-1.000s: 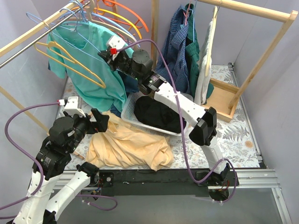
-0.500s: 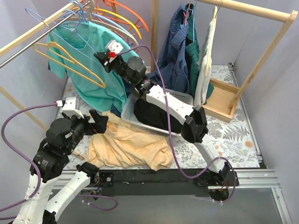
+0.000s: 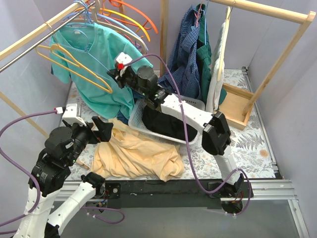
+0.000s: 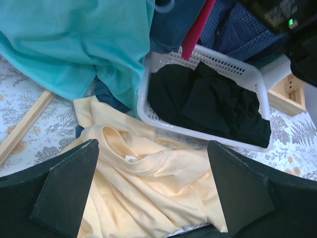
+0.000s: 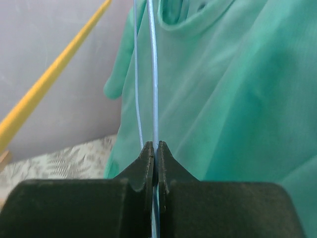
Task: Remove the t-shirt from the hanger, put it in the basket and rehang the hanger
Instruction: Place the hanger at the clothesline.
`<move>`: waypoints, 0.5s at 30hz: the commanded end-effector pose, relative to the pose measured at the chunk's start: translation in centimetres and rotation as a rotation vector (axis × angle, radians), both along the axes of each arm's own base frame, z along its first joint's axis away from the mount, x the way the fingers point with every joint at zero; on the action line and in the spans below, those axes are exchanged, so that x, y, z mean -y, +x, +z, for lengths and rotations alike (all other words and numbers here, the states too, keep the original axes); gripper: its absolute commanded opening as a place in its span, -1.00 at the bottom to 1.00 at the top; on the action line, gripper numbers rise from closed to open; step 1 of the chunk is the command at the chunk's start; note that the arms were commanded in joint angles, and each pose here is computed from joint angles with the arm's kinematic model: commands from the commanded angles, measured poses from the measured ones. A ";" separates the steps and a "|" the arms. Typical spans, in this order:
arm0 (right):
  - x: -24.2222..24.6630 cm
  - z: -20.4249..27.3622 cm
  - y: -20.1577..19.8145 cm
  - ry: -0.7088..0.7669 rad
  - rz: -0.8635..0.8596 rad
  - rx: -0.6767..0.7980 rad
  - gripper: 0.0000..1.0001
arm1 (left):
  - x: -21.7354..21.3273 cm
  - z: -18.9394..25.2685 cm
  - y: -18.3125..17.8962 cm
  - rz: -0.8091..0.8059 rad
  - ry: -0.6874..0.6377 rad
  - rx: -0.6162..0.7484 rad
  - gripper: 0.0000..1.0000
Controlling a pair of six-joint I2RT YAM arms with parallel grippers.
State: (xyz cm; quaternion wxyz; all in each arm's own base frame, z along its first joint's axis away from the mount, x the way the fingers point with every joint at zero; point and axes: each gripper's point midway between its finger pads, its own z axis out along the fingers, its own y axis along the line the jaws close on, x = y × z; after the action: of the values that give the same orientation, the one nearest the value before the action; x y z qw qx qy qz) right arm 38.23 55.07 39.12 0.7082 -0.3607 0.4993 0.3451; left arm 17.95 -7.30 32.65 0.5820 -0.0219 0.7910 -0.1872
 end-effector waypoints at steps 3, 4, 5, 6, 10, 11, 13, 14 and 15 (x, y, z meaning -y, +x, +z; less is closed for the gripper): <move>5.9 5.2 -5.5 0.039 0.001 0.047 -0.97 | -1.1 2.9 -0.4 0.032 0.013 0.068 0.84; 7.5 7.2 -6.4 0.068 -0.011 0.062 -0.97 | -1.3 3.5 -0.4 0.039 0.011 0.082 0.84; 8.0 6.9 -6.7 0.054 -0.015 0.051 -0.97 | -1.4 3.7 -0.5 0.039 0.010 0.086 0.84; 8.4 6.2 -7.0 0.035 -0.021 0.035 -0.97 | -1.4 4.0 -0.5 0.041 0.013 0.092 0.84; 11.9 7.0 -8.5 0.025 -0.072 0.006 -0.97 | -1.3 5.1 -0.5 0.037 -0.003 0.107 0.84; 12.3 6.3 -8.7 0.004 -0.078 -0.019 -0.97 | -1.2 5.5 -0.6 0.032 -0.012 0.119 0.84; 13.6 6.3 -9.8 -0.012 -0.078 -0.043 -0.97 | 0.4 5.7 -0.9 -0.060 -0.019 0.119 0.82; 13.8 5.8 -10.1 -0.027 -0.078 -0.064 -0.97 | 1.3 6.1 -1.1 -0.114 -0.027 0.130 0.80; 14.1 4.7 -10.5 -0.067 -0.078 -0.095 -0.97 | 1.8 6.5 -1.3 -0.141 -0.044 0.134 0.78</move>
State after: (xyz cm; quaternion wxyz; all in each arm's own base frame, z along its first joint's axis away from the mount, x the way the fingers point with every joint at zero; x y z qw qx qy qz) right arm 28.65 42.76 45.22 0.7081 -0.3531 0.5154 0.3290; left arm 16.94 -6.66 37.79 0.6258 -0.0178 0.7535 -0.2007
